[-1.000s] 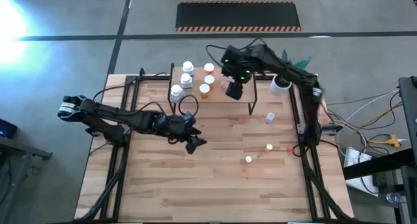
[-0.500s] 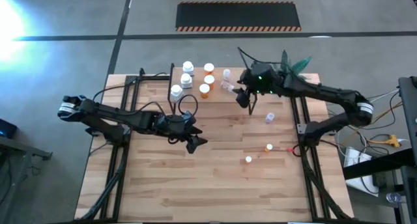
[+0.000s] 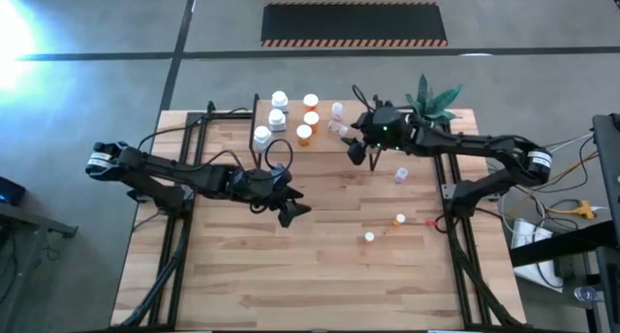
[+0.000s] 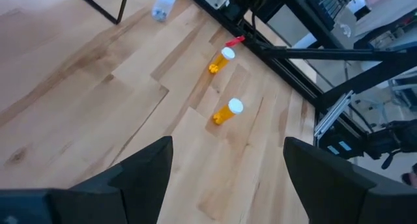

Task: Pick and place medicine bottles onto shelf by color
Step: Put the left transparent pill bottle on the shelf aligned with the other transparent pill bottle

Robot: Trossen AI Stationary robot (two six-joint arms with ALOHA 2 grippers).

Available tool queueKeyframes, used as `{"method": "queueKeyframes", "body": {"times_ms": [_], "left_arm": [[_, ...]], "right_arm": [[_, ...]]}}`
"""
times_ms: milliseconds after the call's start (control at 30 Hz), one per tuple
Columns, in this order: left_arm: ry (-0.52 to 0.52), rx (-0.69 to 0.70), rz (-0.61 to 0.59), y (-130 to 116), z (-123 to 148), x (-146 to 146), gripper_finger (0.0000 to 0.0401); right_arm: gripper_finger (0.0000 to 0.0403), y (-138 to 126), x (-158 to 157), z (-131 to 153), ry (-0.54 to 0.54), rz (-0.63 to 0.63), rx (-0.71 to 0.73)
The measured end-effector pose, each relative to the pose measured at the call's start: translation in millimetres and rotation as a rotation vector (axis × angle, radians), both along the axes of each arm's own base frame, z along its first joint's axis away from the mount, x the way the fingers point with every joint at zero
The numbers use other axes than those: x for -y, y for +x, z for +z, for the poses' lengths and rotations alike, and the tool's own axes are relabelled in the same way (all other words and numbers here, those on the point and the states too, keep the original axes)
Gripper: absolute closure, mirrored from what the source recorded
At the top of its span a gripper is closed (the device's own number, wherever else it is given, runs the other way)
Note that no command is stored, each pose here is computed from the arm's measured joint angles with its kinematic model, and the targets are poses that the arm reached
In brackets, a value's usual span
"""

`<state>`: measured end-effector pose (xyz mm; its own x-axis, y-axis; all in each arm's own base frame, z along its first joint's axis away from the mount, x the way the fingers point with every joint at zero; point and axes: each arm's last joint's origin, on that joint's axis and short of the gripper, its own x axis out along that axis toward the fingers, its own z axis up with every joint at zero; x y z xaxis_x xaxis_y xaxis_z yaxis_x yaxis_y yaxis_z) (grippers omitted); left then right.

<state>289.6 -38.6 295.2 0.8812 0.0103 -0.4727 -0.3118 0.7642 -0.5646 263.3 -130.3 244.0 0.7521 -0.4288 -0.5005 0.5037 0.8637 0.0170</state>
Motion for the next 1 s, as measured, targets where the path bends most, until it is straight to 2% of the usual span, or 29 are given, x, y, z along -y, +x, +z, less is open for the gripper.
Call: {"method": "queueKeyframes", "body": {"times_ms": [133, 433, 600, 900, 1000], "left_arm": [[-0.008, -0.001, 0.004, 0, 0, 0, 0.0125], [-0.016, 0.039, 0.001, 2, 3, 0, 0.0125], [-0.018, 0.05, 0.0, 2, 4, 0, 0.0125], [-0.017, 0.051, 0.0, 2, 5, 0, 0.0125], [-0.017, 0.05, 0.0, 2, 5, 0, 0.0125]], "right_arm": [[0.014, 4, 4, -10, -0.01, -0.002, -0.029], [0.0157, 17, 15, -21, -0.044, -0.04, 0.021], [0.0196, 17, 15, -21, -0.048, -0.03, 0.014], [0.0295, 14, 13, -17, -0.042, -0.02, 0.02], [0.0297, 11, 11, -12, -0.042, -0.015, 0.029]]}}
